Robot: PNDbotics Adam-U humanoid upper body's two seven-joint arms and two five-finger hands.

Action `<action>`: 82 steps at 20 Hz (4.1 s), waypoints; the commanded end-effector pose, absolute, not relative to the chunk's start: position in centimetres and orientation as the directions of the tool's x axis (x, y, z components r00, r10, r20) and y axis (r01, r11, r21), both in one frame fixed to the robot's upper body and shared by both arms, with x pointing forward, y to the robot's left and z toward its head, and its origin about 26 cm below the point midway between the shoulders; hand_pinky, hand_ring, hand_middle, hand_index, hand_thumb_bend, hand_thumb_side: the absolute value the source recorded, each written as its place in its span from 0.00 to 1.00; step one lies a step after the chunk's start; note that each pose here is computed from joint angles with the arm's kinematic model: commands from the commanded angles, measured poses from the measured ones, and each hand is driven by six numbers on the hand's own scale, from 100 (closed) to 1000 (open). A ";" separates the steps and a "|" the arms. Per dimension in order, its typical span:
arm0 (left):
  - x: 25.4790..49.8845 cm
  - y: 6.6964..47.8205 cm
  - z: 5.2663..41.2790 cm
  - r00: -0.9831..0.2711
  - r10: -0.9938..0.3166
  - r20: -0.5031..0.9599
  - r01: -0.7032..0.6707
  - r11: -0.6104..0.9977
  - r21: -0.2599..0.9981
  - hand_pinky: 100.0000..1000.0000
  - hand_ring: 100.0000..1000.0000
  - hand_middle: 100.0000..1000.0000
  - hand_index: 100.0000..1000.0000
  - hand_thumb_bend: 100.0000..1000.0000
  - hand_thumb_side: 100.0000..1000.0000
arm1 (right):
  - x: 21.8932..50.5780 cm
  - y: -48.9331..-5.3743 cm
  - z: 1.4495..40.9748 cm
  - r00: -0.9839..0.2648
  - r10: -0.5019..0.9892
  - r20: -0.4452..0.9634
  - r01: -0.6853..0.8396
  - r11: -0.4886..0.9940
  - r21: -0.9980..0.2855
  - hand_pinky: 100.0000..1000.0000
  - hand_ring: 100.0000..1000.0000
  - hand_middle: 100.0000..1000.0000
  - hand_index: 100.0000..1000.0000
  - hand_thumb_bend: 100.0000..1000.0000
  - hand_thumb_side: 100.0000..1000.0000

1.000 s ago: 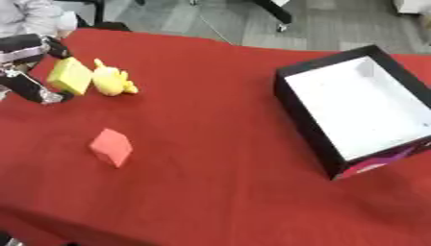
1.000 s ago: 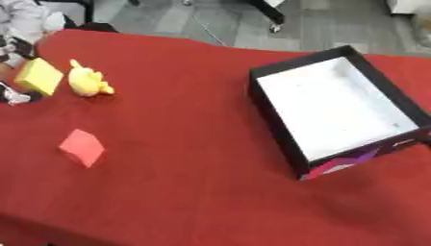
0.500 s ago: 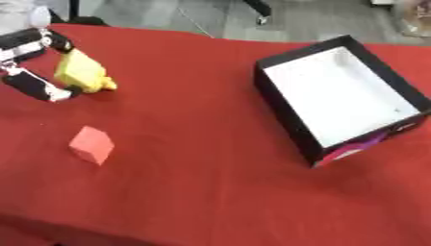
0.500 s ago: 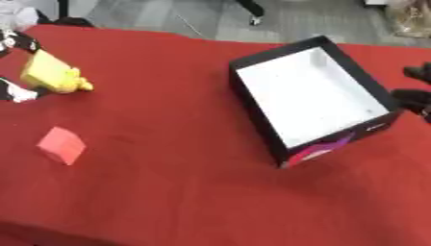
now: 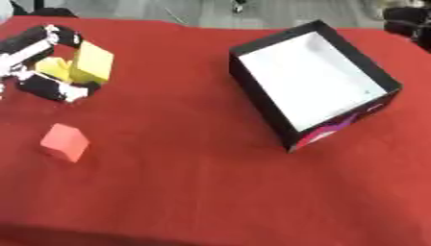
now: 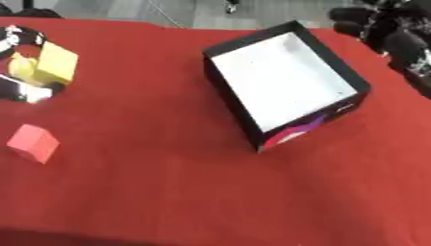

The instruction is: Pick up the objects with one hand, pass them to the other hand, and then place them into the box on the other side of the table.

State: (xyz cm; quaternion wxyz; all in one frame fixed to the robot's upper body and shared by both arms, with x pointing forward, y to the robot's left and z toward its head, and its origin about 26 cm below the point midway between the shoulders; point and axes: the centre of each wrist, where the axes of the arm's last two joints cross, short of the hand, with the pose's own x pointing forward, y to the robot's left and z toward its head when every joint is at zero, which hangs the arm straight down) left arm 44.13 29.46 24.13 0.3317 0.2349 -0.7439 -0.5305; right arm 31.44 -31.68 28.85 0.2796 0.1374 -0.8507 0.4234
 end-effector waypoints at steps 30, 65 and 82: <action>40.8 16.9 22.1 -0.839 -0.503 0.210 -0.165 0.601 0.782 0.80 0.63 0.49 0.54 0.00 0.21 | 36.5 -23.4 31.9 -0.934 0.039 0.356 -0.330 0.297 -0.896 0.99 0.98 1.00 1.00 0.00 0.16; 40.2 10.0 21.4 -0.877 -0.458 0.144 -0.233 0.668 0.707 0.78 0.61 0.47 0.54 0.00 0.20 | 39.4 -20.5 31.7 -0.952 0.117 0.282 -0.253 0.215 -0.943 1.00 0.98 1.00 1.00 0.00 0.11; 40.4 8.1 20.3 -0.899 -0.404 0.169 -0.200 0.721 0.663 0.76 0.57 0.44 0.52 0.00 0.27 | 41.4 -20.2 30.1 -0.961 0.150 0.233 -0.223 0.078 -0.972 1.00 1.00 1.00 1.00 0.00 0.12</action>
